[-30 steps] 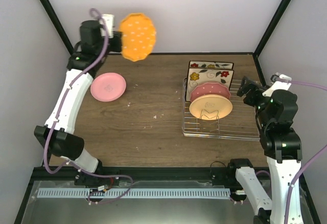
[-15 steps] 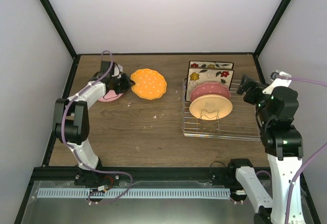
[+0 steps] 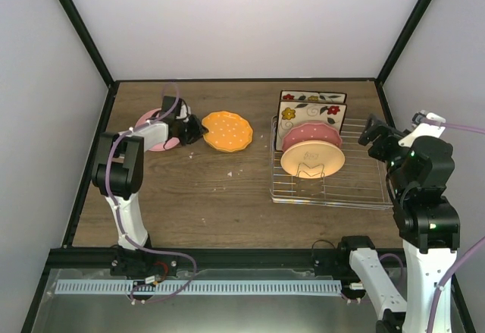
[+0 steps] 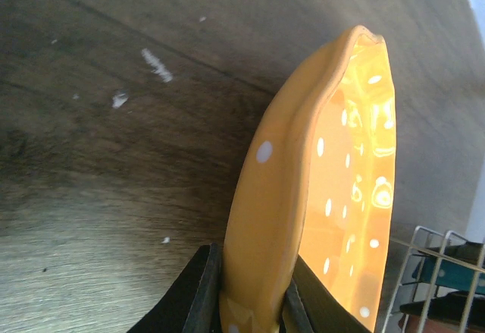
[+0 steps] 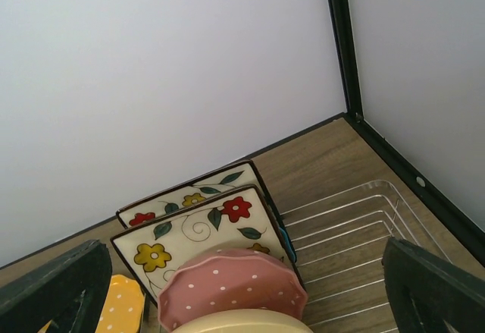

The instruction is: Unload the plates from the dish rack

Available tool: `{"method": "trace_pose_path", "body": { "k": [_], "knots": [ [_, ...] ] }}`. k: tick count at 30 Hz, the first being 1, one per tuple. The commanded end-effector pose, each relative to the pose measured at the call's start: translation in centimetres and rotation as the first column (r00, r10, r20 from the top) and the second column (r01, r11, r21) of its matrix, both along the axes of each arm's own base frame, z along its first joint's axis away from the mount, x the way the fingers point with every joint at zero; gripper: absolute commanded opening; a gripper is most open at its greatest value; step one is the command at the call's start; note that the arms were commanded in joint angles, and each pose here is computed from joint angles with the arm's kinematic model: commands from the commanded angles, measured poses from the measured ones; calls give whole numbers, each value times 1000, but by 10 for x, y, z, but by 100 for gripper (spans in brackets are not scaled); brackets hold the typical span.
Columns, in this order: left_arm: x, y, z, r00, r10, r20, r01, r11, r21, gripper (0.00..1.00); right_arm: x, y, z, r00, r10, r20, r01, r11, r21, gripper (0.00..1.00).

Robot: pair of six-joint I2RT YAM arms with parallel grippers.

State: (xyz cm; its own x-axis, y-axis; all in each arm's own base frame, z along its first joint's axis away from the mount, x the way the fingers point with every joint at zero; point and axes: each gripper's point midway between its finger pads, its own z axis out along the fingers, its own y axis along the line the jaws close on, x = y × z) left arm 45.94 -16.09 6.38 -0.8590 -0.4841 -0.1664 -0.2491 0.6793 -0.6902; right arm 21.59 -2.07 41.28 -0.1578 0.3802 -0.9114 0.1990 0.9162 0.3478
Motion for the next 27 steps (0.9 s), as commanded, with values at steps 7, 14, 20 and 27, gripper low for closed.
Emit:
{"method": "trace_pose_path", "body": {
  "k": [7,14,20,27],
  "knots": [
    [19,-11,23,997,-5,79,9,998,-55,34,-9,-5,10,999,-33,21,32,999,15,100],
    [13,-13,11,999,-16,52,18,999,-46,73,-10,-6,9,999,-35,20,35,999,18,100],
    [12,-11,12,999,-16,51,17,1000,-20,96,-11,-6,5,999,-37,15,37,999,21,100],
    [26,12,50,988,-4,156,-20,988,154,100,-9,-5,2,999,-32,11,32,999,28,100]
  ]
}}
